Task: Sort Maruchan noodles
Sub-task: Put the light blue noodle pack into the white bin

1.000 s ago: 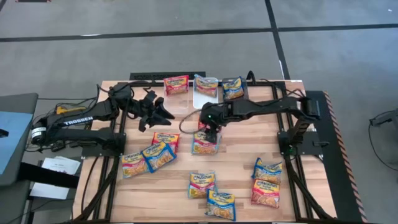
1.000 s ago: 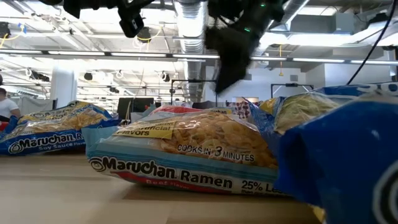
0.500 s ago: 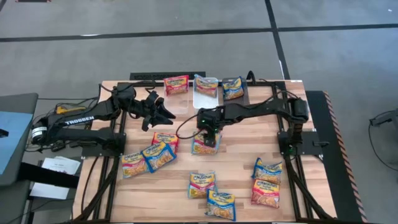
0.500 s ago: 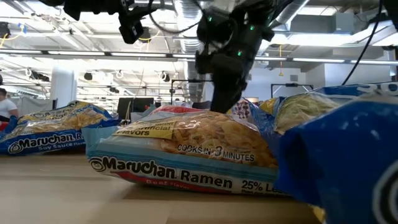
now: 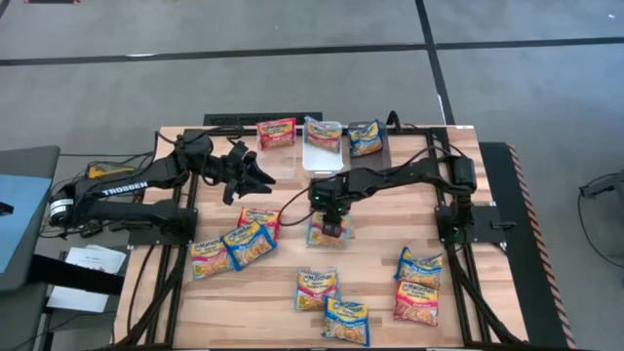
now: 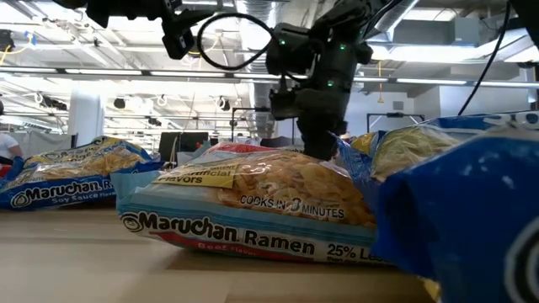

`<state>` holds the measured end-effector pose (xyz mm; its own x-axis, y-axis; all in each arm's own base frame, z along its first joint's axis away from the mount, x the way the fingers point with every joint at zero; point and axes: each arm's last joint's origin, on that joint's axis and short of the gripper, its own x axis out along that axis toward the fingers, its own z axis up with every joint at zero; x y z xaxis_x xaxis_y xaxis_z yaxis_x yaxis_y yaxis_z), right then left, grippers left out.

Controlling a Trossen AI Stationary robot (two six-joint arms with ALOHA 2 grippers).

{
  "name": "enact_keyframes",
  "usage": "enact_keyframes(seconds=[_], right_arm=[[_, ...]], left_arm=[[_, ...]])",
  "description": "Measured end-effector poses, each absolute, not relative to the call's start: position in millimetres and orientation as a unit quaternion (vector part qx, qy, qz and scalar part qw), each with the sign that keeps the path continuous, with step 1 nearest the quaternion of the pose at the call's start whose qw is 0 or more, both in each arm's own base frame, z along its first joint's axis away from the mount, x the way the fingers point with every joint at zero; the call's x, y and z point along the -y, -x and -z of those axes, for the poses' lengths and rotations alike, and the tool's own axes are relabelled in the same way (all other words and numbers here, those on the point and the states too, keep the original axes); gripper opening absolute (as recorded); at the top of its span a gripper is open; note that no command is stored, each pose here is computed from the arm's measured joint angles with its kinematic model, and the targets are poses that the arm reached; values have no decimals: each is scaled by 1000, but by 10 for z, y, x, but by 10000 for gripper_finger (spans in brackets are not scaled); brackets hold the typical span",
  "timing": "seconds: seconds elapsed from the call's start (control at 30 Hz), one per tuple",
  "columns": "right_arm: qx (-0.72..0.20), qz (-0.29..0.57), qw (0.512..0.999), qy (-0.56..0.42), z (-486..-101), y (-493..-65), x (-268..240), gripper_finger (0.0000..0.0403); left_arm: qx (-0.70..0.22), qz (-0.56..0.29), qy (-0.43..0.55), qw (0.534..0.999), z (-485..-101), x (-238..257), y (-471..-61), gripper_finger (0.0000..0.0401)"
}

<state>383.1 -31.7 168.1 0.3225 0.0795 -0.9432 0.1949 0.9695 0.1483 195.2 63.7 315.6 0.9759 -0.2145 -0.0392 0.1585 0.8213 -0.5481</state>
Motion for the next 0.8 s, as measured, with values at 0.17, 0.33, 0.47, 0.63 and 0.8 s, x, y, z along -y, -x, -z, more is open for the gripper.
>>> enact_keyframes(seconds=[0.17,0.33,0.47,0.63,0.8], right_arm=[[-579,27,805,-130,-1679,-3839,313,76],[-579,25,802,-144,-1680,-3838,304,13],[-579,26,798,-163,-1680,-3839,284,9],[-578,22,799,-168,-1715,-3836,205,5],[-585,27,797,-150,-1870,-3879,80,4]], left_arm=[[-49,98,275,955,-3154,-637,-1952,193],[-49,95,275,955,-3154,-638,-1952,193],[-50,95,275,955,-3152,-638,-1952,193],[-50,91,276,956,-3149,-641,-1952,193],[-49,86,276,956,-3149,-643,-1953,193]])
